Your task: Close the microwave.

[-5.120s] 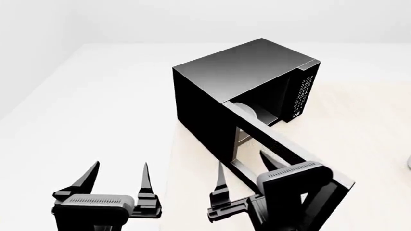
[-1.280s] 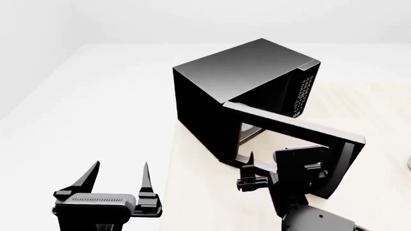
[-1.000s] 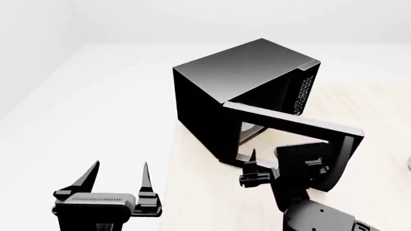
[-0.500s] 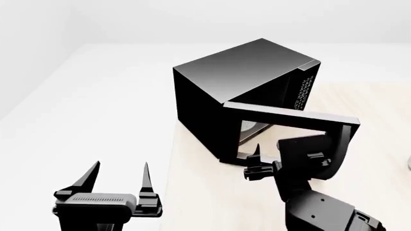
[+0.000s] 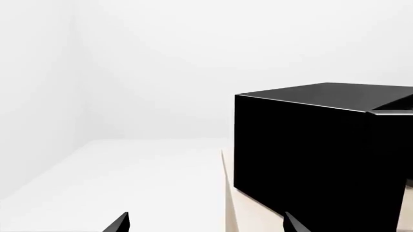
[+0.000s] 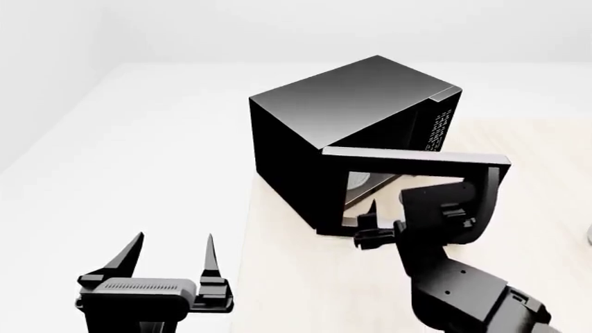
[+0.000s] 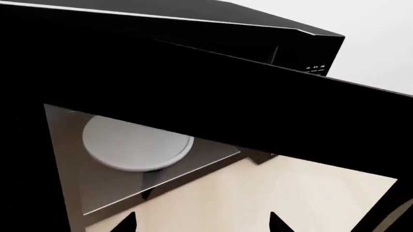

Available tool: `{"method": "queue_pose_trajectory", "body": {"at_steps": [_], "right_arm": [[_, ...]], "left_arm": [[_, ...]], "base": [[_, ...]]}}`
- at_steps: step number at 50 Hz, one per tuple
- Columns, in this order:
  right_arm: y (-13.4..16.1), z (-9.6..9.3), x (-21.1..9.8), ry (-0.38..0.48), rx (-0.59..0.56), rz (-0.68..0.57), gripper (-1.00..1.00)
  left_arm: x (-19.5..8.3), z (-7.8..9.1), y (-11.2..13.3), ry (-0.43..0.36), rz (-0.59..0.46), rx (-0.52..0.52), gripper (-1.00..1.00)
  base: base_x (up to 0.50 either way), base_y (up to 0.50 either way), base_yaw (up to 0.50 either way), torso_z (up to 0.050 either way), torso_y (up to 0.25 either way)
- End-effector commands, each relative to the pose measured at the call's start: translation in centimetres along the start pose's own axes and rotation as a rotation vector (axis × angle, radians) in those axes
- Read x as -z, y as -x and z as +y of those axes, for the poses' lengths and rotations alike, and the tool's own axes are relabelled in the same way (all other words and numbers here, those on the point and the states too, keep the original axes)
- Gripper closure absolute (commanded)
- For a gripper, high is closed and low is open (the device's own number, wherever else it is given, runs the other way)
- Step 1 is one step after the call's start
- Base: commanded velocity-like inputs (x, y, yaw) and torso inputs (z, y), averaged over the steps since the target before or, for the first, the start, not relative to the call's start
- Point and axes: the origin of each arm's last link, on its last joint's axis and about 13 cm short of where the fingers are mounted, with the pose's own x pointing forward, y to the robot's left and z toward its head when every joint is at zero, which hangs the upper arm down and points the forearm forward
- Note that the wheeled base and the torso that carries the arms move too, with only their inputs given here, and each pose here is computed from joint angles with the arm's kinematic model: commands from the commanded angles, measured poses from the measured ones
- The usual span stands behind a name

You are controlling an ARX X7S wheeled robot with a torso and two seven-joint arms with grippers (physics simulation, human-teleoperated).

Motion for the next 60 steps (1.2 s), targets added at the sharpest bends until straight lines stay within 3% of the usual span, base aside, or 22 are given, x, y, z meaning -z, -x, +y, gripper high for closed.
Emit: {"method": "queue_pose_trajectory", "body": {"at_steps": [1,60], "right_arm": [[-0.9,-0.6,-0.6,0.005,0.022,-0.001,-1.00],[-5.2,-2.8,-1.5,0.158,-0.042,0.024,-1.00]], "left_arm": [[0.0,0.0,0.0,0.000,0.002,-0.002,-1.00],[0.0,0.0,-0.1,-0.001,0.003,-0.007,-1.00]], "base": [[0.00,0.00,0.00,0.000,0.000],[0.00,0.00,0.00,0.000,0.000]]}}
